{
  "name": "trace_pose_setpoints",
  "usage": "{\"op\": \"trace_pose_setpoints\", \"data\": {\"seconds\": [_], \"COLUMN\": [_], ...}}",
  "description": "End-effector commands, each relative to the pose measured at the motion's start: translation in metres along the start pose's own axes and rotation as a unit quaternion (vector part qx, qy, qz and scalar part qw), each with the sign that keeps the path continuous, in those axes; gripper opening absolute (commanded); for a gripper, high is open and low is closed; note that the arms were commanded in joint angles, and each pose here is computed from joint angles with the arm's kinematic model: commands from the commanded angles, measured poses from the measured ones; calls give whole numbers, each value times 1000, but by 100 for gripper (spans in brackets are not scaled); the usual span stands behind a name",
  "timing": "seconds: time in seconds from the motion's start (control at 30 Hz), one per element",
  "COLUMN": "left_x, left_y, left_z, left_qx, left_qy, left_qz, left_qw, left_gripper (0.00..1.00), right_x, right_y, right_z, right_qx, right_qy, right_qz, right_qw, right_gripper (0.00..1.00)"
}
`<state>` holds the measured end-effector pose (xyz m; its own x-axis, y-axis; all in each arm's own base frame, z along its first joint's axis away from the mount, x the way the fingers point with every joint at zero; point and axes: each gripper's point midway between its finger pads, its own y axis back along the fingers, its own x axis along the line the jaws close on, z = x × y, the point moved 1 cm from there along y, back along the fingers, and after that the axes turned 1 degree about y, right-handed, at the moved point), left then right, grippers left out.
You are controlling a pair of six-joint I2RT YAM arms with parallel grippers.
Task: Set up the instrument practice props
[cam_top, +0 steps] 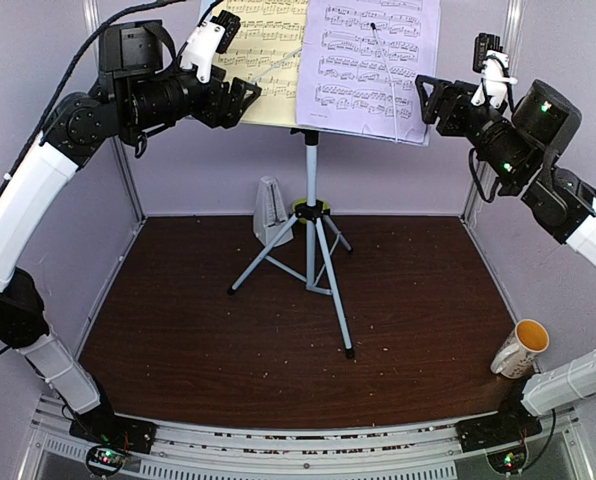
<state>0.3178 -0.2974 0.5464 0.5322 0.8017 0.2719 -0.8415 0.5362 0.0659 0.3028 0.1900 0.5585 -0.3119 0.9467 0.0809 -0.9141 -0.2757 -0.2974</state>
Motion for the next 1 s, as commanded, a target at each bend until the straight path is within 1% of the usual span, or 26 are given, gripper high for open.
{"op": "trace_pose_setpoints", "data": {"seconds": [0.0,0.17,0.3,0.47,0.77,0.97], "left_x": [11,17,27,33,46,50], "left_y": [1,-2,-1,0,9,10], "left_z": [19,23,24,22,19,15], "left_qx": [-32,-41,-44,-42,-47,-44], "left_qy": [7,30,54,64,92,107], "left_qz": [32,55,82,102,138,153], "left_qw": [999,997,994,992,985,981], "left_gripper": [73,67,60,53,42,40], "right_x": [-9,-1,2,5,-5,-9], "right_y": [2,-7,-12,-19,-22,-22], "right_z": [-5,-15,-18,-23,-30,-30], "right_qx": [10,22,21,26,29,27], "right_qy": [-20,-19,-21,-17,-11,-11], "right_qz": [-8,12,20,23,3,-1], "right_qw": [1000,1000,999,999,1000,1000], "right_gripper": [78,77,72,67,40,29]}}
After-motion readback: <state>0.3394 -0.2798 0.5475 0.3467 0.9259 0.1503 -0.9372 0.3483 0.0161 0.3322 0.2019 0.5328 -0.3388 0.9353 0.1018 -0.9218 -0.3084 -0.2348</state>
